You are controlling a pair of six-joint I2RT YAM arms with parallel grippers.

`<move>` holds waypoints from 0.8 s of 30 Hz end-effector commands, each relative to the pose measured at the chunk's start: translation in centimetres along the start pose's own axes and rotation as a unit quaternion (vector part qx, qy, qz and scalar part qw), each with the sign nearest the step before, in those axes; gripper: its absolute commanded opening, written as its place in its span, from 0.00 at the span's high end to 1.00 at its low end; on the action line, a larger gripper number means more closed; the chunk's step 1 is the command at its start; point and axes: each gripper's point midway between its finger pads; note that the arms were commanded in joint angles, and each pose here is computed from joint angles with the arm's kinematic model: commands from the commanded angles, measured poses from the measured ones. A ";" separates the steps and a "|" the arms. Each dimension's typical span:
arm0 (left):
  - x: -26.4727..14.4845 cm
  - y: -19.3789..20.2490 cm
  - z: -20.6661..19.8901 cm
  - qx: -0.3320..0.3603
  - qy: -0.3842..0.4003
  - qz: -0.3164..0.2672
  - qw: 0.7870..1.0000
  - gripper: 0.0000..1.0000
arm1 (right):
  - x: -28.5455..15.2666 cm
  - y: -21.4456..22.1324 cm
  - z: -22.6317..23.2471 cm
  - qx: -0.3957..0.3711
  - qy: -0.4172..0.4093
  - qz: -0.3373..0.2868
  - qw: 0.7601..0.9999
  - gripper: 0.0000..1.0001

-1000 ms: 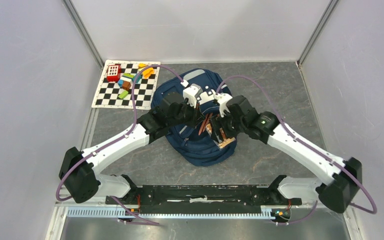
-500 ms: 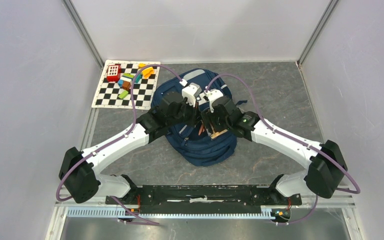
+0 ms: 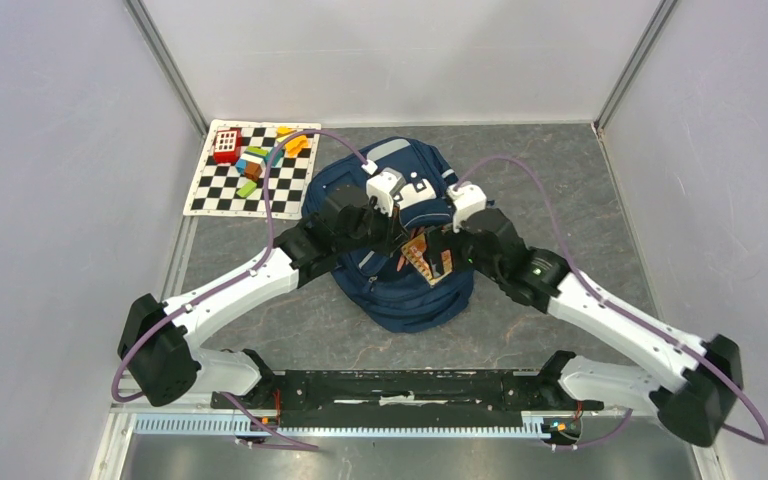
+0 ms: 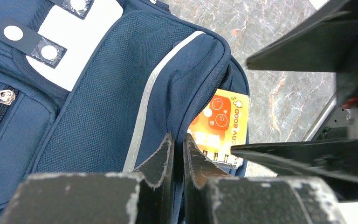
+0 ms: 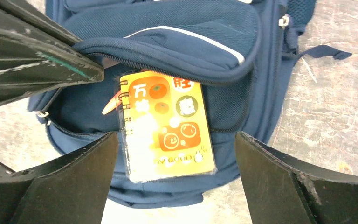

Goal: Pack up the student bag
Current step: Place the stationery in the student bag.

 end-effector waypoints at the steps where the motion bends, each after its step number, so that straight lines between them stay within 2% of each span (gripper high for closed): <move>1: -1.1 -4.4 -1.7 0.019 0.028 -0.075 0.997 0.98 | -2.1 0.6 -1.0 0.056 0.020 -0.021 0.998 0.02; 4: -1.1 -4.4 -1.7 0.018 0.029 -0.074 0.997 0.98 | -2.3 2.1 -0.4 0.077 0.004 -0.008 0.997 0.04; 13: -1.0 -4.3 -1.7 0.019 0.029 -0.073 0.997 0.98 | -1.5 3.8 3.2 0.178 -0.078 -0.010 0.981 0.28; 18: -1.1 -4.4 -1.7 0.019 0.029 -0.074 0.997 0.98 | -0.8 4.4 3.4 0.185 -0.067 -0.002 0.980 0.32; 24: -1.1 -4.4 -1.7 0.019 0.030 -0.075 0.997 0.98 | -0.4 3.8 3.5 0.197 -0.065 -0.026 0.978 0.39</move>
Point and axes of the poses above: each gripper's point midway between its finger pads, its own x axis out along the fingers, its own z axis along the line the jaws close on, y = z × x, and after that the axes turned 5 degrees about -x, right-handed
